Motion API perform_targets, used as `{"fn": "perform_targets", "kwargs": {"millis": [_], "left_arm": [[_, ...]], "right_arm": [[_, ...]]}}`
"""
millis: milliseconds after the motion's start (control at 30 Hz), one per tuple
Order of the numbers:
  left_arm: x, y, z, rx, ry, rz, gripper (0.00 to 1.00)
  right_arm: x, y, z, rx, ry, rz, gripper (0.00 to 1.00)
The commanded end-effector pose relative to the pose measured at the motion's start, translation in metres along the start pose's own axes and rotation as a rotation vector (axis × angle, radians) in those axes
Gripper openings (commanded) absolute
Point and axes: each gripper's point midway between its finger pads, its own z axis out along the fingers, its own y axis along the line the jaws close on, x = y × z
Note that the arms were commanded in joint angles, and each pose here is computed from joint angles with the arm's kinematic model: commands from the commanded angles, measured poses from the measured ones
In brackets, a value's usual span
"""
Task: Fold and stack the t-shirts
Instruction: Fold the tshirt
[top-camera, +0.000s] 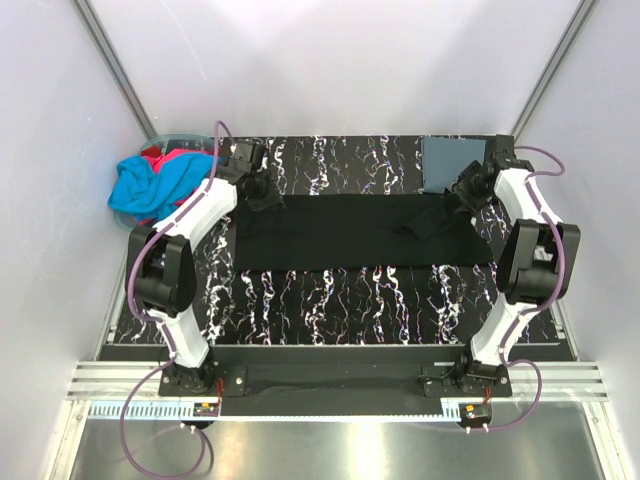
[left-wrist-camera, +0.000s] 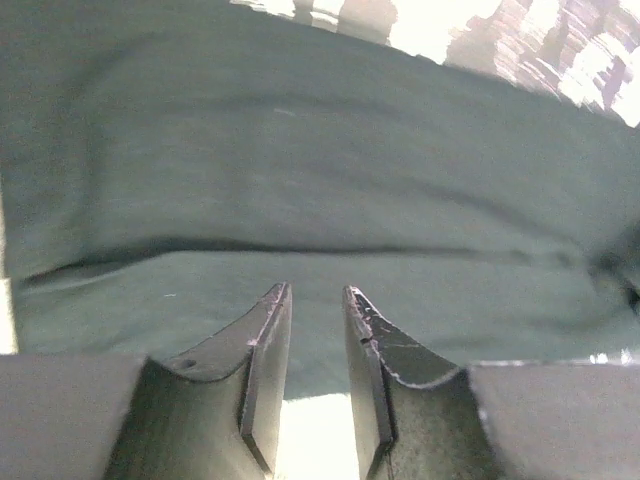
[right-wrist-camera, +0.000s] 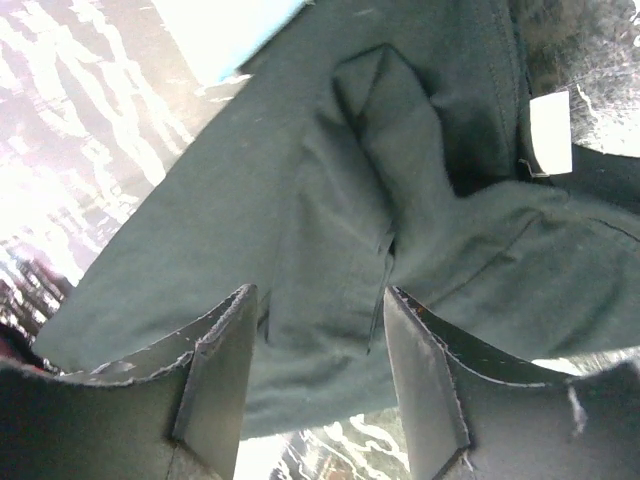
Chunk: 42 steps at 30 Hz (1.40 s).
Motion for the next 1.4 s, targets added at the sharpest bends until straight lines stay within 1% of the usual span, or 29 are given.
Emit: {"fn": "perform_targets", "kwargs": {"millis": [0,67,100,167,200,267,300,367,400,467,733,867,967,1033,1100,1133,1167,1367], "left_arm": [[-0.019,-0.068,-0.052,0.348,-0.046,0.189,0.33],[-0.018,-0.080,-0.061,0.417,-0.033,0.212,0.34],[-0.012,-0.090,-0.067,0.475,-0.008,0.226,0.34],[-0.005,-0.096,-0.065,0.524,0.023,0.228,0.35],[0.000,-0.100,-0.065,0.557,0.047,0.232,0.35],[0.007,-0.099,-0.060,0.573,0.068,0.229,0.35],[0.010,-0.098,-0.059,0.579,0.078,0.226,0.35],[0.013,-0.095,-0.060,0.578,0.074,0.224,0.36],[0.015,-0.093,-0.060,0.574,0.074,0.217,0.36],[0.020,-0.090,-0.059,0.573,0.074,0.210,0.36],[0.026,-0.085,-0.051,0.567,0.080,0.198,0.38],[0.029,-0.087,-0.052,0.584,0.094,0.193,0.38],[0.027,-0.087,-0.054,0.578,0.079,0.198,0.38],[0.027,-0.086,-0.053,0.572,0.081,0.194,0.38],[0.028,-0.085,-0.051,0.571,0.087,0.189,0.38],[0.028,-0.085,-0.051,0.571,0.088,0.186,0.38],[0.029,-0.085,-0.050,0.574,0.094,0.186,0.38],[0.029,-0.084,-0.049,0.569,0.094,0.186,0.39]], "right_arm": [[0.005,0.015,-0.033,-0.080,-0.026,-0.071,0.61],[0.020,0.013,-0.031,-0.090,0.005,-0.075,0.61],[0.035,0.004,-0.024,-0.075,0.045,-0.062,0.61],[0.046,0.013,-0.023,-0.134,0.052,-0.035,0.60],[0.058,0.006,-0.016,-0.127,0.074,-0.015,0.60],[0.063,0.010,-0.013,-0.153,0.071,0.035,0.57],[0.072,0.005,-0.008,-0.151,0.091,0.059,0.56],[0.073,0.013,-0.004,-0.200,0.086,0.118,0.53],[0.081,0.008,0.002,-0.195,0.100,0.141,0.51],[0.082,0.008,0.007,-0.197,0.089,0.183,0.49],[0.089,-0.001,0.021,-0.195,0.070,0.271,0.45],[0.089,-0.001,0.023,-0.195,0.071,0.281,0.38],[0.087,0.002,0.021,-0.205,0.073,0.287,0.32],[0.087,0.005,0.018,-0.216,0.069,0.288,0.26],[0.084,0.007,0.016,-0.221,0.059,0.285,0.17],[0.084,0.008,0.014,-0.224,0.056,0.283,0.04],[0.084,0.009,0.014,-0.226,0.056,0.283,0.00],[0.092,0.018,0.003,-0.254,0.064,0.295,0.00]]}}
